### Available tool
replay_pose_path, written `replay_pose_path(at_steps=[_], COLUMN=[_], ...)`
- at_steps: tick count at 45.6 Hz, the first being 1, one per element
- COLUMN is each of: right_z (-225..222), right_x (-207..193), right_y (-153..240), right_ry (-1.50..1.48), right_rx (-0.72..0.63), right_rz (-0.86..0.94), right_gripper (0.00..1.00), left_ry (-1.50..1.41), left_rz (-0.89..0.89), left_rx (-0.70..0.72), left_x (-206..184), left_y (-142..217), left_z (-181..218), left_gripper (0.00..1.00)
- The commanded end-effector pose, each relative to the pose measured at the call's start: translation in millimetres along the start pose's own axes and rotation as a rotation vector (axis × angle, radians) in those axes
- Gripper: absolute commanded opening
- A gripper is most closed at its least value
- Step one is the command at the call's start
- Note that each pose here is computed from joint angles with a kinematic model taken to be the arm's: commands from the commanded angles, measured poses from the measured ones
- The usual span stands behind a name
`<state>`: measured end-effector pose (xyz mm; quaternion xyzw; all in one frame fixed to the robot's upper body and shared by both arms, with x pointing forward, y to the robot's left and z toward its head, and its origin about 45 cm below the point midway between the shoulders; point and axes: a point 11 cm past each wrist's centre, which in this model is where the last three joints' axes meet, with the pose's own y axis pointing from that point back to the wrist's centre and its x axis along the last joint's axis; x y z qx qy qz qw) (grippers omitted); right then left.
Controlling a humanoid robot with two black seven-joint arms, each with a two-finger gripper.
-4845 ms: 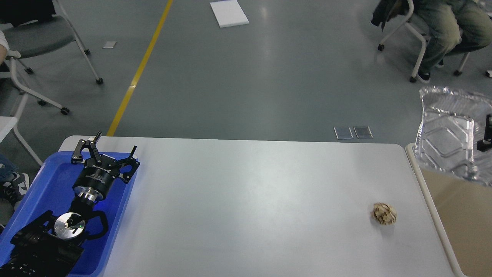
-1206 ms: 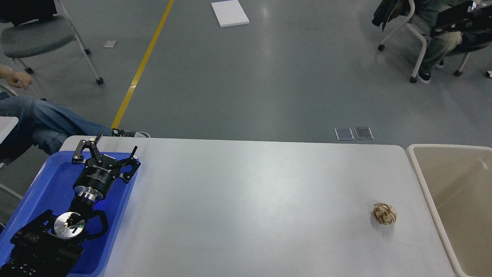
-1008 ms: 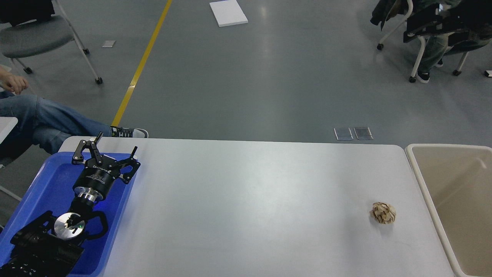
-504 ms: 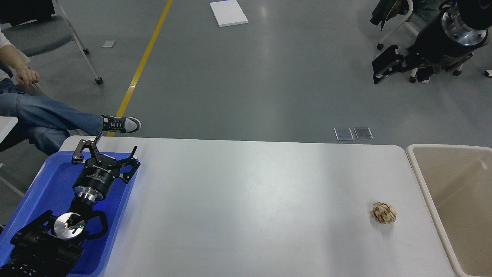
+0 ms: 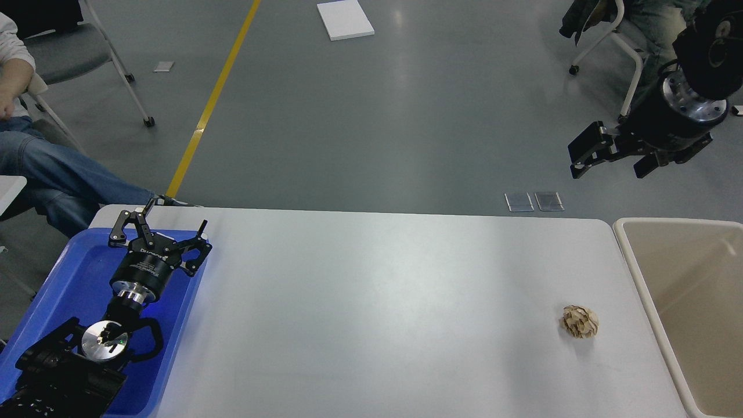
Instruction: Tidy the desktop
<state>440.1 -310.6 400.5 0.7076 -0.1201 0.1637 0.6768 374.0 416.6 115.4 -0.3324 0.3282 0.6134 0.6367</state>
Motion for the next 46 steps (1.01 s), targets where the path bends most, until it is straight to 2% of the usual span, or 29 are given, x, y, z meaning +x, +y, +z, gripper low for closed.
replay_pose_path(at_steps=[1, 22, 36, 46], right_z=[5, 13, 8, 5], right_x=[-7, -10, -48, -52], right_y=[-8, -7, -23, -25], right_ry=[-0.012, -0.02, -0.008, -0.005], right_rx=[-0.004, -0.014, -0.01, -0.003], right_rz=[-0.026, -0.028, -0.161, -0.177], right_gripper=[1.0, 1.0, 1.0, 1.0], left_ry=[0.0, -0.001, 0.0, -0.001], left_rz=[0.0, 0.0, 0.0, 0.0], left_rx=[0.0, 0.001, 0.0, 0.001], left_x=[0, 0, 0, 0], left_y=[0, 0, 0, 0], left_z=[0, 0, 0, 0], left_gripper=[1.0, 1.0, 1.0, 1.0])
